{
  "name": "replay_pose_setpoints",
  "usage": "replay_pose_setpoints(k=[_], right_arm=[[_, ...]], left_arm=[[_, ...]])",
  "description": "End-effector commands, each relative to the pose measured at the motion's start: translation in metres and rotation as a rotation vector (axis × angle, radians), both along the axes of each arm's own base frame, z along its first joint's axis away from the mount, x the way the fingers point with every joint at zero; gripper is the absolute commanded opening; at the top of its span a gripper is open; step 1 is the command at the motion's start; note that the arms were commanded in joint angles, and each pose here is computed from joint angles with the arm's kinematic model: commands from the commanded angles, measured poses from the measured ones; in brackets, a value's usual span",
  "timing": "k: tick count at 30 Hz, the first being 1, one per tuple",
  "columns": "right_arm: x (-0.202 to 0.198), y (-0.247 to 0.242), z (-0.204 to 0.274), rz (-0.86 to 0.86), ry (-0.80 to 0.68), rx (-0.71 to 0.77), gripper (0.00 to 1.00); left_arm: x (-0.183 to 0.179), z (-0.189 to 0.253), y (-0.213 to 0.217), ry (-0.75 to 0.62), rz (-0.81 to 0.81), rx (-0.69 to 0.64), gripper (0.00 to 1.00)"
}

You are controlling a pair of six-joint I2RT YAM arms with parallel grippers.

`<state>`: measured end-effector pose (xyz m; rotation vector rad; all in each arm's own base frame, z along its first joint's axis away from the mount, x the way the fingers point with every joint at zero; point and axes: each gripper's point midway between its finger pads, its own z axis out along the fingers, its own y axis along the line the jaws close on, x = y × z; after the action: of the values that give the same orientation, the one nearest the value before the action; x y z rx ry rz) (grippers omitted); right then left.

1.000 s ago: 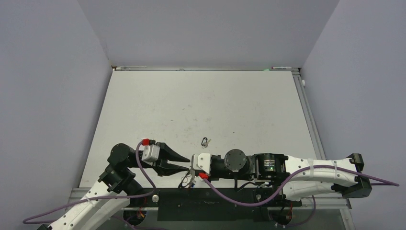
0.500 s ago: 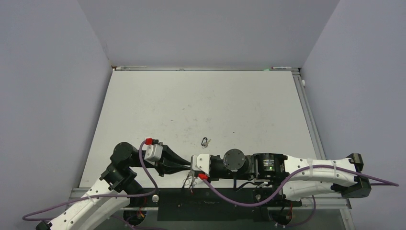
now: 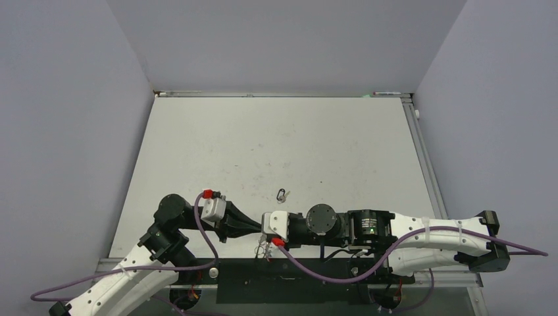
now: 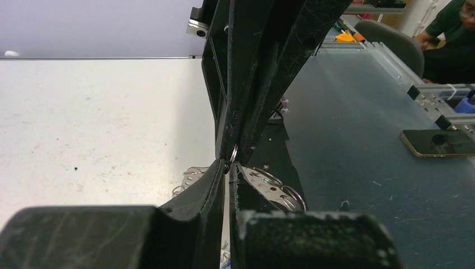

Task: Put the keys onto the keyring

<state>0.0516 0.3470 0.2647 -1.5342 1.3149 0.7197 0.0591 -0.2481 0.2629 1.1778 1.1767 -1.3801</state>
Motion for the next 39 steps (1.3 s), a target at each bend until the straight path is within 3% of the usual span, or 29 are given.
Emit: replay_pose_setpoints(k=[1,4,5,8,9,11,17,21,34,39], right_arm=[[-0.004,0.019,0.056,0.031,-0.011,0.181,0.05],[-0.002,0.02,0.062,0.016,-0.007,0.215,0.06],[0.0,0.02,0.066,0.003,-0.005,0.23,0.13],[0.006,0.018,0.074,-0.029,-0.001,0.272,0.5],[0.008,0.015,0.078,-0.036,0.002,0.29,0.57],[0.01,0.01,0.086,-0.045,0.005,0.332,0.61],[0.01,-0.018,0.109,-0.052,-0.002,0.455,0.62],[0.008,-0.032,0.115,-0.047,-0.01,0.524,0.56],[-0.001,-0.013,0.098,0.007,0.015,0.533,0.42],[-0.002,-0.008,0.104,0.019,0.011,0.566,0.39]], left_arm=[[0.009,0.012,0.0,-0.061,0.05,-0.003,0.0],[0.023,0.02,0.006,-0.105,0.148,0.017,0.0],[0.025,0.024,0.007,-0.11,0.164,0.002,0.0],[0.024,0.037,0.011,-0.116,0.168,-0.059,0.0],[0.023,0.042,0.012,-0.115,0.168,-0.081,0.0],[0.022,0.049,0.015,-0.121,0.17,-0.115,0.0],[0.015,0.067,0.021,-0.131,0.168,-0.202,0.0],[0.01,0.081,0.026,-0.114,0.163,-0.29,0.0],[0.003,0.112,0.037,0.02,0.119,-0.549,0.0],[0.006,0.111,0.038,0.047,0.117,-0.588,0.0]])
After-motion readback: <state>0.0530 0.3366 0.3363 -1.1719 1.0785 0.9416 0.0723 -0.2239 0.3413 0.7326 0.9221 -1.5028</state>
